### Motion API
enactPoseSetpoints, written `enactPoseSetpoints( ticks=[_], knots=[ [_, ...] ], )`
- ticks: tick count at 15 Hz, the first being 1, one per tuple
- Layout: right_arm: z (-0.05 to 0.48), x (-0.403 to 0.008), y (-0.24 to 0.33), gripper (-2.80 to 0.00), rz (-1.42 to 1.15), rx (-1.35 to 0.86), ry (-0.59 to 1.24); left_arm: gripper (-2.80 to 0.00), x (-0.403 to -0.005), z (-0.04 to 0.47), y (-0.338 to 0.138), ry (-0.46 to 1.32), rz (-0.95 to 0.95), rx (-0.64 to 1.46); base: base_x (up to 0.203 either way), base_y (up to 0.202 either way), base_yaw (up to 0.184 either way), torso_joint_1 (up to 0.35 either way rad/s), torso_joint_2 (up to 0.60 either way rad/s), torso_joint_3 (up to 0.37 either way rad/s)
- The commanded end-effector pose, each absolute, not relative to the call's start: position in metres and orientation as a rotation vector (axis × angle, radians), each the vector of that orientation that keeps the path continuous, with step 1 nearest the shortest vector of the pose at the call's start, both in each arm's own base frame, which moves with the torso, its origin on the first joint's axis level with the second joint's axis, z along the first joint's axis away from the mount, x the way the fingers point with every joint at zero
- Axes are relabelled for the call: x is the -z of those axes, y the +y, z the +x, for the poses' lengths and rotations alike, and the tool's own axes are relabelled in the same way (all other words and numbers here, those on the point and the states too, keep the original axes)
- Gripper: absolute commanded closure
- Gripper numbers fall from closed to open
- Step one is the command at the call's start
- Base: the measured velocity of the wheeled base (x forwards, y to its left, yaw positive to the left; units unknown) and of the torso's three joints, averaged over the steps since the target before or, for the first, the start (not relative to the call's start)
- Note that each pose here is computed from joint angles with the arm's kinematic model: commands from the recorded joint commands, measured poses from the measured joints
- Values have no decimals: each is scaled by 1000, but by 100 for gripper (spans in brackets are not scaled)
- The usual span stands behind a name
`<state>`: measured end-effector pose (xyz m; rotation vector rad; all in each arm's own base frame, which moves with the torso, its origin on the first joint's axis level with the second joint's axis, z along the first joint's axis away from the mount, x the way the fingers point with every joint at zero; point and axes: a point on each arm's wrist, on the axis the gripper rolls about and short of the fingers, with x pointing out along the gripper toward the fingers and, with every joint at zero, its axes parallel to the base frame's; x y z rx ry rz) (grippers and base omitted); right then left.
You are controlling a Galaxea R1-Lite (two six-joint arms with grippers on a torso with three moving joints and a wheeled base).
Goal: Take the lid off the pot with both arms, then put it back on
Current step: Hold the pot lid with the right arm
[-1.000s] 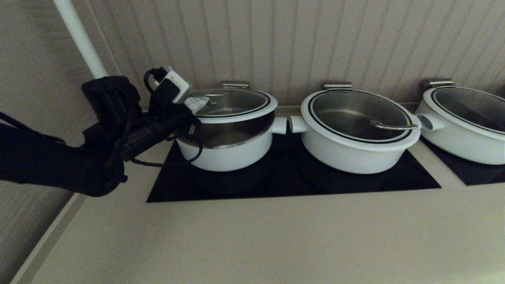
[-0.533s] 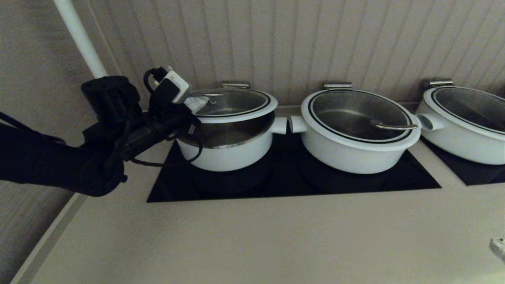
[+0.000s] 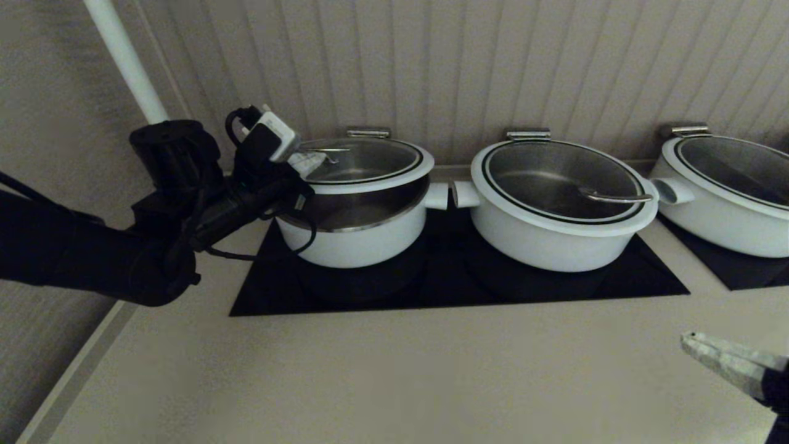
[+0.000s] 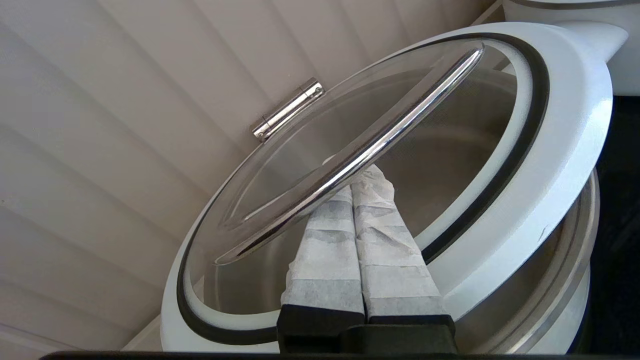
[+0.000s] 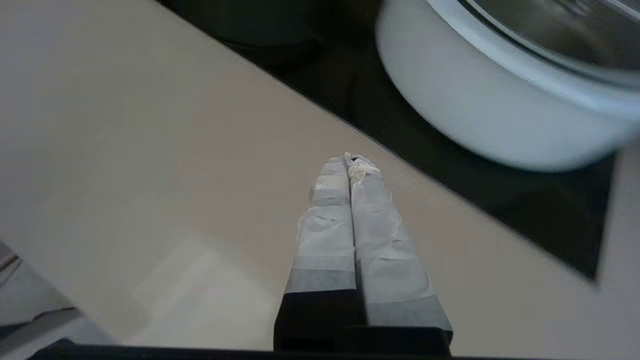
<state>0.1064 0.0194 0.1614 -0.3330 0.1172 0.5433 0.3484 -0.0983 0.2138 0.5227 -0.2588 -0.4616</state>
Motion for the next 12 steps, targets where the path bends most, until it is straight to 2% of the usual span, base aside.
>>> enactPoseSetpoints(
  ticks=[1,12],
  knots=[
    [135,-155,27,0,-333,-607,161,0,-213,349,-98,-262,525,461,0,0,0,0,0,0],
    [201,-173,97,0,-375,-879,44,0,-213,350,-94,-260,524,449,0,0,0,0,0,0]
  ],
)
